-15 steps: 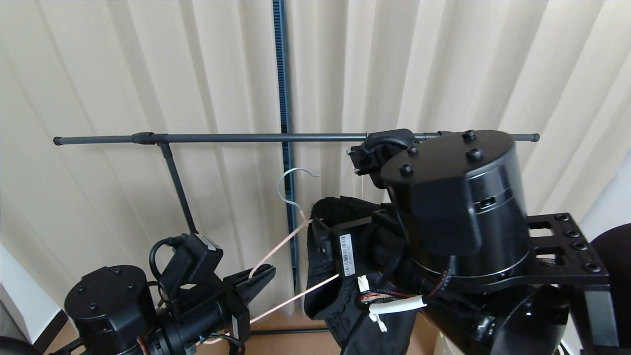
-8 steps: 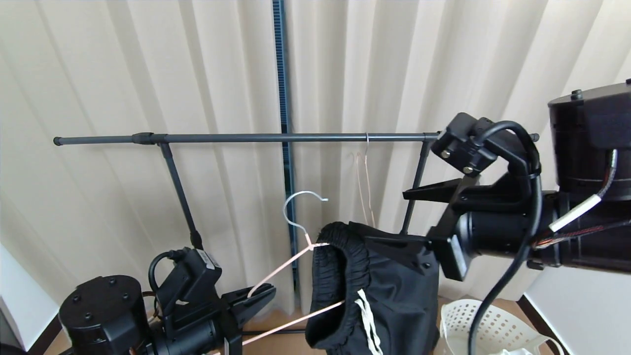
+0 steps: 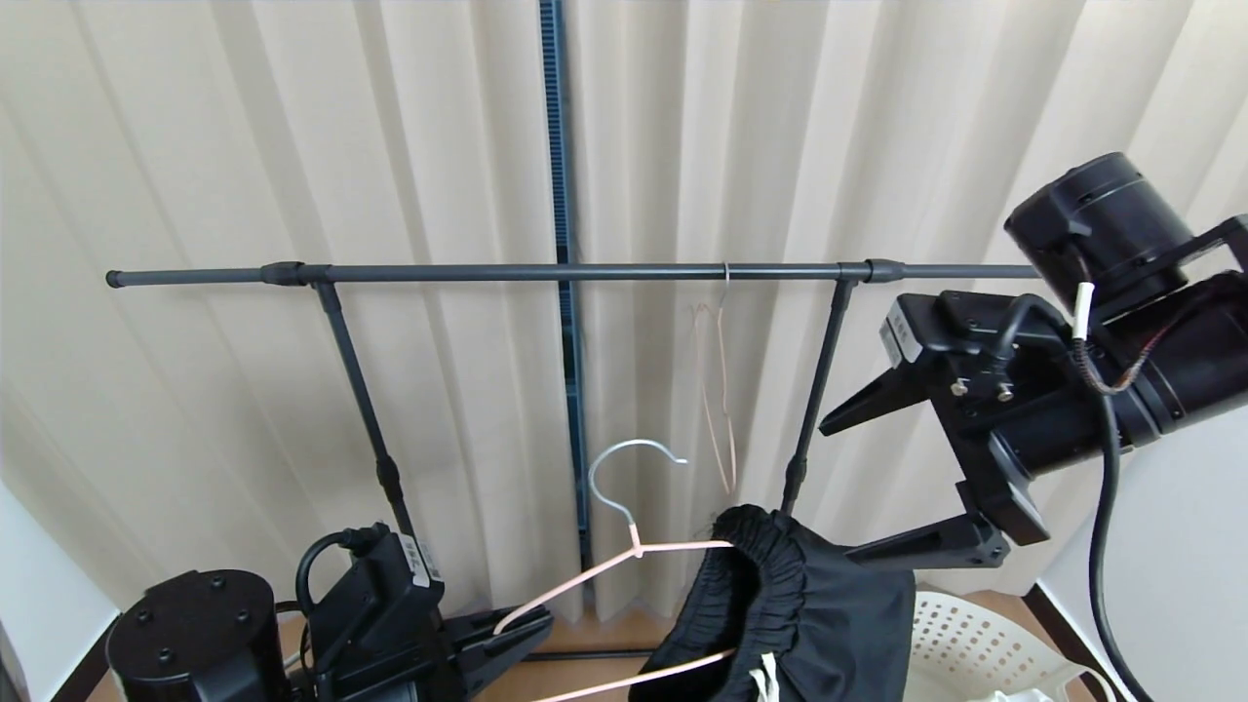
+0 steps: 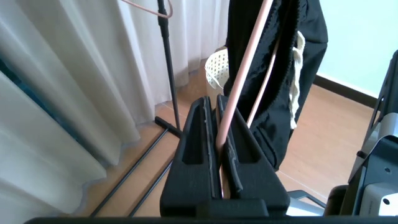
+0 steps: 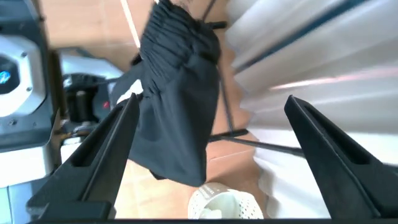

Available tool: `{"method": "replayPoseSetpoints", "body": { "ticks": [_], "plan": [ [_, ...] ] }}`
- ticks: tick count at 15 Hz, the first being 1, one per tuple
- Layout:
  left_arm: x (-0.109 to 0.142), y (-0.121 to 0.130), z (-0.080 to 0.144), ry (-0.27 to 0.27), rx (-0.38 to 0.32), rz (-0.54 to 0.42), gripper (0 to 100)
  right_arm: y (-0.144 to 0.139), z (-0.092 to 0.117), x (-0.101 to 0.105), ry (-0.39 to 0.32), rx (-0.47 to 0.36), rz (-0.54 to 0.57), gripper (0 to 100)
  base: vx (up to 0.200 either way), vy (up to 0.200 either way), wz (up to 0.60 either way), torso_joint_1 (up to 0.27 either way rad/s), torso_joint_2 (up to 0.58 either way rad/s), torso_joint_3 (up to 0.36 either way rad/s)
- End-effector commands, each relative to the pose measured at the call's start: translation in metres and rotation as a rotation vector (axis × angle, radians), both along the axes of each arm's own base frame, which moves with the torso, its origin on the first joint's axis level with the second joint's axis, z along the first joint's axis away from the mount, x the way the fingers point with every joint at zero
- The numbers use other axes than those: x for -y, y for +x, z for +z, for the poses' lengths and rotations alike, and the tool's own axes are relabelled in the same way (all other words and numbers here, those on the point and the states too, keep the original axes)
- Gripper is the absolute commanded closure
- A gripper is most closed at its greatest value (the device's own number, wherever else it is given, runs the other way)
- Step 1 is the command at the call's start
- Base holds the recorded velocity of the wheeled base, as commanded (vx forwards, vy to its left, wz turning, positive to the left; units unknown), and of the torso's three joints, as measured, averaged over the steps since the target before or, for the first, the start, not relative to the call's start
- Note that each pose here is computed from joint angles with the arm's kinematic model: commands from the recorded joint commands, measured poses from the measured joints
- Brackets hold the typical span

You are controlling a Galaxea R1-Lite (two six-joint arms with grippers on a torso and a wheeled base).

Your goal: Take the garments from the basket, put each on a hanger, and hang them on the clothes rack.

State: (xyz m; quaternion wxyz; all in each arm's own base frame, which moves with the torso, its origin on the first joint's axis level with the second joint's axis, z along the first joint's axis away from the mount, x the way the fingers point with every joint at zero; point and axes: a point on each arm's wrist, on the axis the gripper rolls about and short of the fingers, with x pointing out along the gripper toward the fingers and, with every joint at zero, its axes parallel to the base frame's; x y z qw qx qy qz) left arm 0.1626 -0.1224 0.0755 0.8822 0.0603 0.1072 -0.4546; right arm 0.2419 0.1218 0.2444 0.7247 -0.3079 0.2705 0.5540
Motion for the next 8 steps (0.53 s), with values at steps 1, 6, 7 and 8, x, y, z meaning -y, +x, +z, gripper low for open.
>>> {"method": "replayPoseSetpoints", "body": {
  "ticks": [1,6,7,8],
  "plan": [
    [0.000,0.000,0.000,-0.001,0.001,0.000,100,0.019,-0.024,-0.015,-0.026,-0.086,0.029,0,0.000,0.000,0.00,0.000,0.00,0.000],
    [0.000,0.000,0.000,-0.001,0.001,0.000,100,0.026,-0.049,-0.026,-0.069,-0.158,0.052,0,0.000,0.000,0.00,0.000,0.00,0.000],
    [0.000,0.000,0.000,0.000,0.002,-0.001,100,0.025,-0.050,-0.029,-0.072,-0.160,0.058,0,0.000,0.000,0.00,0.000,0.00,0.000],
    [0.000,0.000,0.000,-0.001,0.001,0.000,100,0.025,-0.050,-0.029,-0.074,-0.161,0.059,0,0.000,0.000,0.00,0.000,0.00,0.000]
  ]
}}
